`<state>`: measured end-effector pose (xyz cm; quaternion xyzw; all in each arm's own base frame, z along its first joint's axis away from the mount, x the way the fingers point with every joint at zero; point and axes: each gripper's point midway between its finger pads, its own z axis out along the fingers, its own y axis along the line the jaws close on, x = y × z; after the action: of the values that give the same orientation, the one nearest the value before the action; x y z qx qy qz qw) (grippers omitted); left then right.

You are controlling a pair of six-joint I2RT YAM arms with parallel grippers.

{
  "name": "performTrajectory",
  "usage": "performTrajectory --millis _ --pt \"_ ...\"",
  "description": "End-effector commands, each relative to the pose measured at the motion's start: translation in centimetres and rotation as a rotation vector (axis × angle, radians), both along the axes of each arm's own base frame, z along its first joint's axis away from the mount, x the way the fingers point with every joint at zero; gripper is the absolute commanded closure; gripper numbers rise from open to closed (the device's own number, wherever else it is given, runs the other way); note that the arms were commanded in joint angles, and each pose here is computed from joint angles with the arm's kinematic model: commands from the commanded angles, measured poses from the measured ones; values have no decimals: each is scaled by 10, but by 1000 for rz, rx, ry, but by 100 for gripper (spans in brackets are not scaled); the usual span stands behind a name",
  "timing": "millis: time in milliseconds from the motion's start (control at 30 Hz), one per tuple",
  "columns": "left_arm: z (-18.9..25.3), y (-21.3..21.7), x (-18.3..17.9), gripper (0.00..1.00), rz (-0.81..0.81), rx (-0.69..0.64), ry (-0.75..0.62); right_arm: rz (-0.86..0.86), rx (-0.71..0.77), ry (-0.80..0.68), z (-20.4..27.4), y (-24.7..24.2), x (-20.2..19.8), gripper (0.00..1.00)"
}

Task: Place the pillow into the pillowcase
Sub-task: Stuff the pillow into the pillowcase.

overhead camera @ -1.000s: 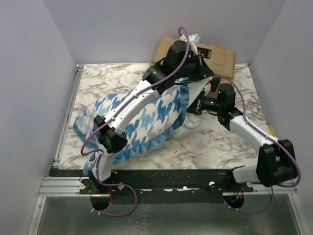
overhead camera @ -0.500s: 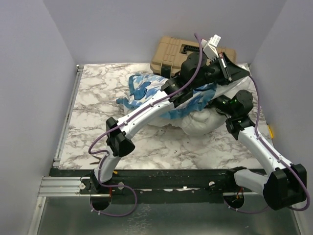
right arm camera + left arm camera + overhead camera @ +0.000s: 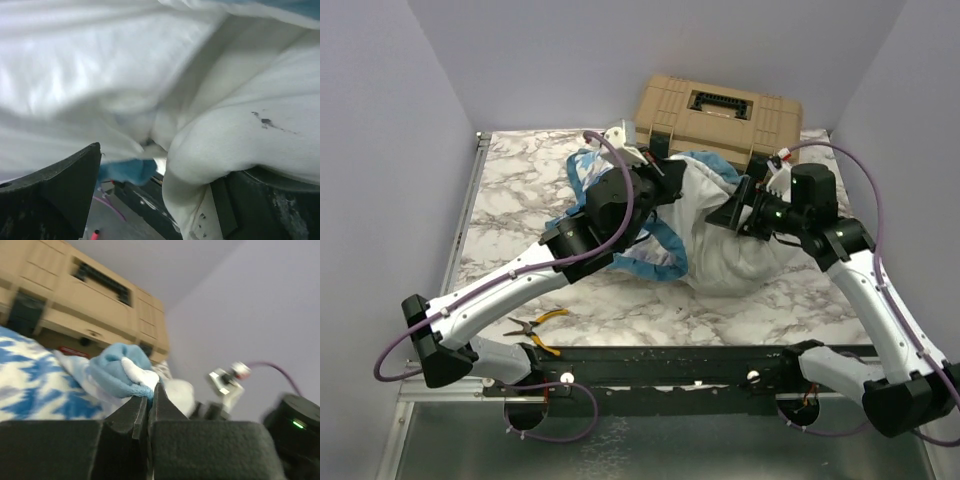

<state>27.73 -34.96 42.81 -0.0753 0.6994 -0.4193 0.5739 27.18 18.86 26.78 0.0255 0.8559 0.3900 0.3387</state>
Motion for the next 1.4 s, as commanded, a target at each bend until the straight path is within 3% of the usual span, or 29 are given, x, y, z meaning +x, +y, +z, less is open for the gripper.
performTrajectory --millis 0,233,467,633,733,867,967,1033,1200,1300,1367 --pt "-30 37 28 100 212 119 -23 -78 -244 179 -36 -47 -48 9" --pt "-52 13 32 100 138 177 -7 -288 -348 199 2 -92 -71 6" --pt "-37 -34 26 100 -45 153 -39 -514 -483 116 47 -145 -86 6" --pt "-18 -81 11 100 -259 76 -85 -620 -542 189 31 -163 -92 4" --pt "-13 -95 6 100 -322 50 -96 -649 -580 271 -4 -165 -87 0" --pt "-17 -96 4 100 -336 58 -97 -613 -509 400 -55 -158 -68 0" --pt "-17 -91 1 100 -337 68 -103 -653 -364 508 -87 -181 -58 0" --pt "-16 -86 -1 100 -333 72 -109 -729 -290 527 -95 -206 -52 0" --pt "-14 -75 -3 100 -336 75 -108 -836 -259 504 -100 -227 -35 0" --pt "-8 -66 -2 100 -330 80 -112 -817 -225 535 -123 -227 -25 0" --pt "-3 -60 1 100 -318 76 -117 -738 -117 529 -140 -211 -11 0"
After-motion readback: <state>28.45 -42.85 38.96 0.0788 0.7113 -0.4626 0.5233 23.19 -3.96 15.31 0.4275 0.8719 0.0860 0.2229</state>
